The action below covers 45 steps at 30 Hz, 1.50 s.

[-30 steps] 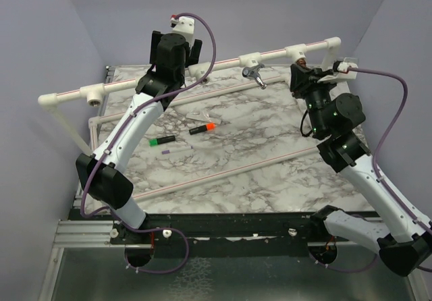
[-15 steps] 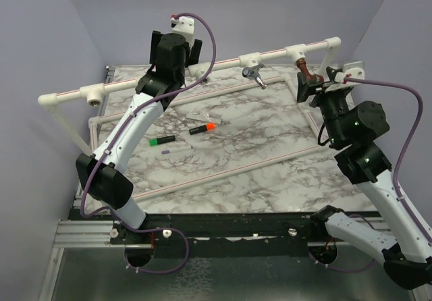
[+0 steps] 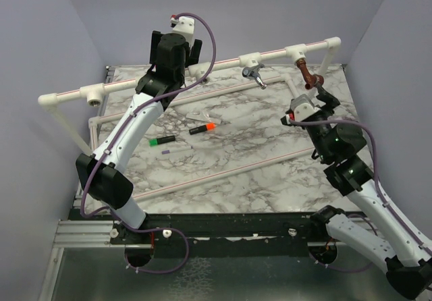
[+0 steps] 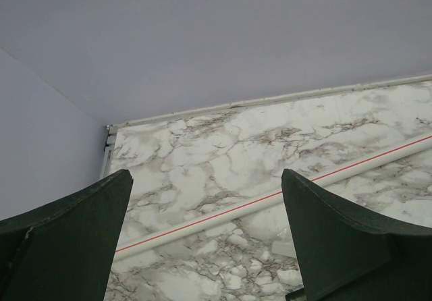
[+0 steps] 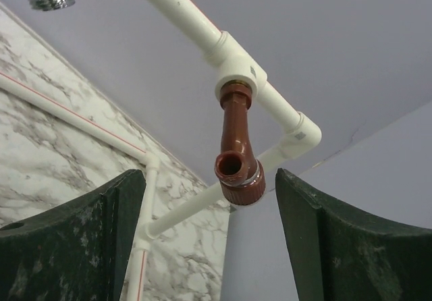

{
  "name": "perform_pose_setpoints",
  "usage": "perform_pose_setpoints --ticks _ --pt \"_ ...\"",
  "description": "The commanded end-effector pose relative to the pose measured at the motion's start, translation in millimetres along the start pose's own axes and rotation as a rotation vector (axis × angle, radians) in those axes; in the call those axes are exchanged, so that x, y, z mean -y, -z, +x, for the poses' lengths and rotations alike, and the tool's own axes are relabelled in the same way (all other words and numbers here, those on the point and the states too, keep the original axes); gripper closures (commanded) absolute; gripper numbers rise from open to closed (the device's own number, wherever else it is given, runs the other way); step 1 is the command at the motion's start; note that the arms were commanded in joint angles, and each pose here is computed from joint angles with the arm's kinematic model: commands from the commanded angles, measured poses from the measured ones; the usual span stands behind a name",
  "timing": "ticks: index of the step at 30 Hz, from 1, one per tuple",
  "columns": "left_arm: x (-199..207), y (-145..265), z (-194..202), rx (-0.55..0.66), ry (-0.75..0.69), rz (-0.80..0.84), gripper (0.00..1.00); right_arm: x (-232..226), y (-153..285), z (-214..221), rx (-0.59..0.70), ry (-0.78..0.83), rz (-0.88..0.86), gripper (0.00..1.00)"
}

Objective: Install the water faucets

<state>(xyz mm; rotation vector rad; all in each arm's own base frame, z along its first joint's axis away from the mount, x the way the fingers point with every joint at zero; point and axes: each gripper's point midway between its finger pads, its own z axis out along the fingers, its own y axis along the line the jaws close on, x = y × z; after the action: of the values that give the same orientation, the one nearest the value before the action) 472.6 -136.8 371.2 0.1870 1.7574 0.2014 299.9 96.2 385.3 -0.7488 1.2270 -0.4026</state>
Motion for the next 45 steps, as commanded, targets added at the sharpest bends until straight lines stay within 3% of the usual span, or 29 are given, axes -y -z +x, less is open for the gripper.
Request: perform_pose_setpoints --ticks 1,16,22,30,37,45 --pt "67 -4 61 -0.158 -0.023 0.199 0.07 8 -10 -10 0.077 0.148 0.062 0.16" --pt "69 -4 62 -0.161 -0.024 0.203 0.07 23 -38 23 0.064 0.090 0.067 0.19" --pt "69 -3 61 -0.158 -0.020 0.205 0.07 21 -44 23 0.096 0.040 0.049 0.26" --pt "68 -3 60 -0.156 -0.023 0.201 0.07 28 -52 30 0.078 0.002 0.086 0.55" --pt "69 -3 61 -0.158 -0.022 0.204 0.07 28 -55 32 0.083 -0.048 0.084 0.97" --pt "68 -3 61 -0.158 -0.025 0.200 0.07 18 -57 24 0.122 -0.253 0.059 0.99"
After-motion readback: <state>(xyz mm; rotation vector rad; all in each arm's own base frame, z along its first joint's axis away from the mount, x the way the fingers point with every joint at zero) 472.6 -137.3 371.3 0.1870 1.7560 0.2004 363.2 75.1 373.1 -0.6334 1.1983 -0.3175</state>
